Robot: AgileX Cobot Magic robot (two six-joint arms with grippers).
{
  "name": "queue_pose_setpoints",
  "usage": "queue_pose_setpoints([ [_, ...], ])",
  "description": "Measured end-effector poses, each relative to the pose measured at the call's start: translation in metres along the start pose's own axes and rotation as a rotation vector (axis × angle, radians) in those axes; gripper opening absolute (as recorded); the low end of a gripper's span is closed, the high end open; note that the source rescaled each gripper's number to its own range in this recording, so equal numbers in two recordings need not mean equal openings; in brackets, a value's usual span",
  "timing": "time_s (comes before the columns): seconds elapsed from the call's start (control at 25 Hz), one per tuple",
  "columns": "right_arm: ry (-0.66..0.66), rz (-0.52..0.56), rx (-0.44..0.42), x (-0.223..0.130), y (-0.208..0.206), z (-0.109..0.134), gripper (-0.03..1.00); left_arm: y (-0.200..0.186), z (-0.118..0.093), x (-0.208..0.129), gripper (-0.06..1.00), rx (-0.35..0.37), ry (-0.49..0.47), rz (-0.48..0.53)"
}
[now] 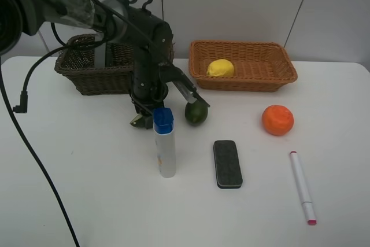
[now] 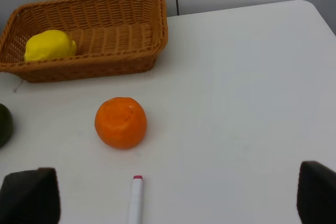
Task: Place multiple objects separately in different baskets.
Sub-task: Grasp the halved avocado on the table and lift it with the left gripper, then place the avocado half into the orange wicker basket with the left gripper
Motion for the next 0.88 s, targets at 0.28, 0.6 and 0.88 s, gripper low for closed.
queue_pose_setpoints([
  [0.28, 0.0, 0.0, 0.0, 0.0, 0.0, 0.0, 0.99, -0.087, 0.016, 0.022, 0.3, -0.005, -0.216, -0.135],
  [0.6, 0.0, 0.0, 0.0, 0.0, 0.0, 0.0, 0.99, -0.19, 0.028, 0.076, 0.3, -0.108, -0.387, -0.577],
  [0.88, 0.0, 0.0, 0.0, 0.0, 0.0, 0.0, 0.99, -0.152, 0.032, 0.144, 0.3, -0.191, -0.546, -0.881],
])
Point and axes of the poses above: a point on each arm's last joint axis where the gripper is mounted, y pointing out along that axis toward the gripper, z along the wrist's bending axis when the last joint is at zero, x = y × z, the point moved 5 cm from there along y, pointing out along that axis toward the gripper, and after that the axes turned 12 degrees about -y, right-handed, at the moved point
